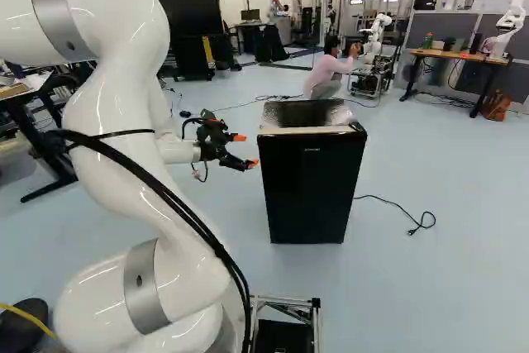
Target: Grab a drink from the fridge
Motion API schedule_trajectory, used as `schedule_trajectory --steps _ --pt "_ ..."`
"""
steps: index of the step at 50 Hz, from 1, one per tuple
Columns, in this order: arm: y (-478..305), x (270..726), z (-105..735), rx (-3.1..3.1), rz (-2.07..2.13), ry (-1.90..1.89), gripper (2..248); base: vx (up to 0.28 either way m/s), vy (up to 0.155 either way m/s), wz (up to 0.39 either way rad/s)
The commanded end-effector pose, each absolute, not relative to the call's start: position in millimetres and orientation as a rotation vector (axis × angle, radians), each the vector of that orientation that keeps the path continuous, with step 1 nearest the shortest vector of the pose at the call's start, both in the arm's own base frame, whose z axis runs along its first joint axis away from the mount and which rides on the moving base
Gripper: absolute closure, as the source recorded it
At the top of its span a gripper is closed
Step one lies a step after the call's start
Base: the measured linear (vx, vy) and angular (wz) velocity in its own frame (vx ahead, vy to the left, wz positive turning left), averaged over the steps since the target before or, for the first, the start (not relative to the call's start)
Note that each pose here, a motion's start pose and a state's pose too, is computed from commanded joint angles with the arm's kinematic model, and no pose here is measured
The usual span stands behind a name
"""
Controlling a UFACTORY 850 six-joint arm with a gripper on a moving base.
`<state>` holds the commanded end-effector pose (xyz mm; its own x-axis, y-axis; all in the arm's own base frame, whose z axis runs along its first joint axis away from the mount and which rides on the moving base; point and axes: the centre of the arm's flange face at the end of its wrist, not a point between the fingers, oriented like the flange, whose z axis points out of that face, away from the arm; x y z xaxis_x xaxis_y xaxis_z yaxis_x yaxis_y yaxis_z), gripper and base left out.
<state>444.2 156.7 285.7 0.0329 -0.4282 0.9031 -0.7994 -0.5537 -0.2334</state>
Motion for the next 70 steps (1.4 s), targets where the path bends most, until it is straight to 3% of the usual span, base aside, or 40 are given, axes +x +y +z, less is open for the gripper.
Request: schedule_trajectory --steps 46,70 --pt "133.4 453.3 285.9 1.928 1.507 -1.290 3 0.000 0.000 0.000" --pt "133.0 453.4 285.9 1.971 1.441 -1.138 3 0.000 0.000 0.000"
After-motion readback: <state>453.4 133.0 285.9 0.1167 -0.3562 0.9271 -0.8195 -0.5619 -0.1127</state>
